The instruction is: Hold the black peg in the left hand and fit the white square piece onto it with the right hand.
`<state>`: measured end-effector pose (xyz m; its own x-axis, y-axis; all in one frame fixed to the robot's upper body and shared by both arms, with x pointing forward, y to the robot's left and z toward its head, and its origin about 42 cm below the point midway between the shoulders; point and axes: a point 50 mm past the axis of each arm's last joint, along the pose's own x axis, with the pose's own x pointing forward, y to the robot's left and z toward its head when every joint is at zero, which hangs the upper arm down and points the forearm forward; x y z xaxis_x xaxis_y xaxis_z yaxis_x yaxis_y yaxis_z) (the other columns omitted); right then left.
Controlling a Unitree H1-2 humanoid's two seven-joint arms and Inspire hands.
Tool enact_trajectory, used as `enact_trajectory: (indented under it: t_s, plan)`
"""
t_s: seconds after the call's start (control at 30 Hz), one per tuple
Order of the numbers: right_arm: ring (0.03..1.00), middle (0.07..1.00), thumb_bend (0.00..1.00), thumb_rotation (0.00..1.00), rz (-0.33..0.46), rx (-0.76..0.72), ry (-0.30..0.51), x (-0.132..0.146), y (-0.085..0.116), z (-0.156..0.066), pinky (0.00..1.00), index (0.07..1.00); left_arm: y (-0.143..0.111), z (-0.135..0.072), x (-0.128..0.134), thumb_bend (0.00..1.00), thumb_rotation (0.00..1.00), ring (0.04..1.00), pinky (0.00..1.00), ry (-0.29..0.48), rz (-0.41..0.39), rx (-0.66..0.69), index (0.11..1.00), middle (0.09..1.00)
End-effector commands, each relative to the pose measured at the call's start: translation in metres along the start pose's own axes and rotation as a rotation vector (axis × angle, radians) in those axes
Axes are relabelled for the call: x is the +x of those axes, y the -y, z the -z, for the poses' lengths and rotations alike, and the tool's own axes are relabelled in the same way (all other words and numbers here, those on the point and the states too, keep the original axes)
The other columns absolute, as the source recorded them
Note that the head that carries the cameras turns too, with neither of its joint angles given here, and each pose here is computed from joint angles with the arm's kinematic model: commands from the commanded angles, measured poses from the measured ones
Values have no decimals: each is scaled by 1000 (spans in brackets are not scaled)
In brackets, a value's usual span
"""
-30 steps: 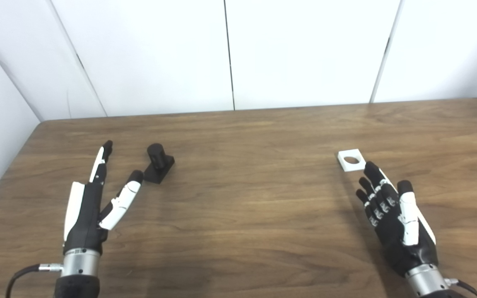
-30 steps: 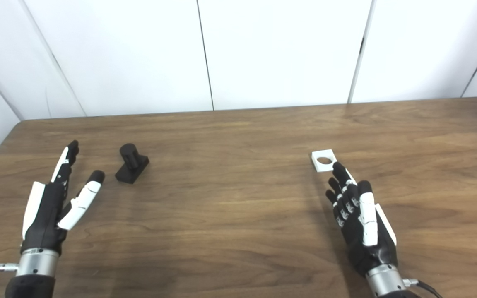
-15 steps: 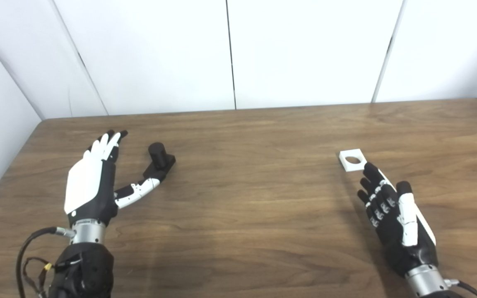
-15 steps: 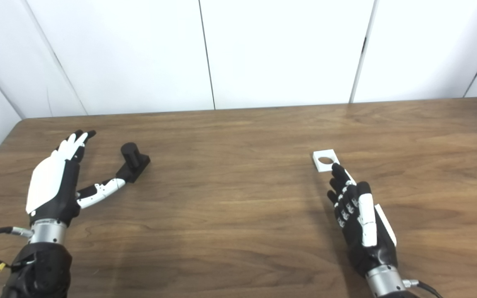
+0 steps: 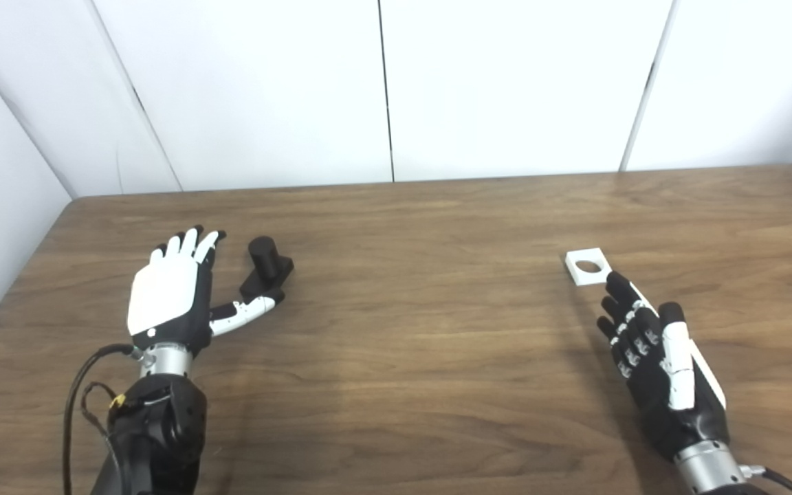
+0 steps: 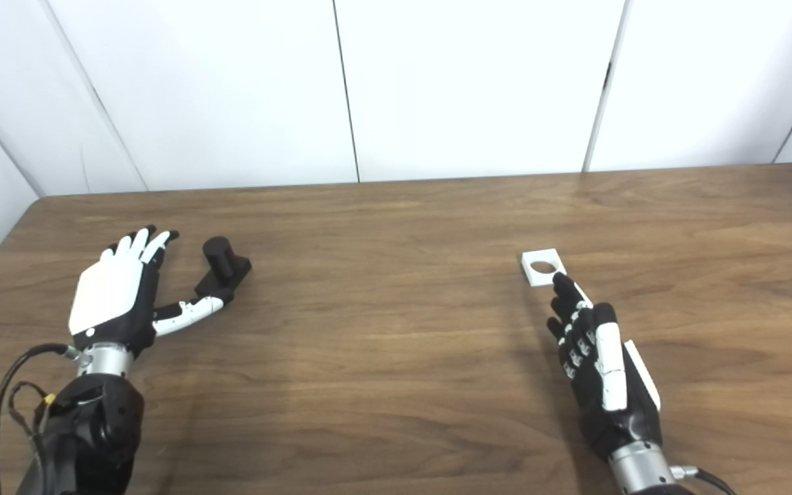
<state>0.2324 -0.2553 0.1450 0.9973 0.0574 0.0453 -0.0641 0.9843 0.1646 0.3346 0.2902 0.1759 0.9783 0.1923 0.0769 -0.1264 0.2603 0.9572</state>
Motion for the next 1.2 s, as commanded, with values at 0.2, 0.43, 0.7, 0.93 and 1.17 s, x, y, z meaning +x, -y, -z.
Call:
enact_trajectory:
  t_s: [0.2, 0.43, 0.7, 0.93, 1.17]
  plan:
    - [1000, 991, 611, 1000, 5, 48, 74, 3, -14, -7, 1000, 937, -9, -8, 28, 886, 708, 1000, 1000, -21, -66, 80, 860, 1000]
    - [1000, 994, 614, 1000, 7, 48, 74, 2, -13, -7, 997, 935, 0, -7, 35, 886, 696, 1000, 1000, -33, -62, 96, 814, 988]
    - [1000, 991, 614, 1000, 7, 53, 72, 2, -14, -5, 994, 934, 4, -10, 42, 862, 642, 1000, 1000, -18, -75, 105, 777, 991]
    - [1000, 986, 612, 1000, 13, 57, 74, 1, -15, -5, 1000, 930, 11, -14, 46, 856, 643, 1000, 1000, -10, -79, 129, 752, 985]
    - [1000, 984, 617, 1000, 21, 51, 70, -1, -14, -2, 990, 926, 14, -17, 48, 860, 656, 1000, 1000, -10, -70, 129, 753, 987]
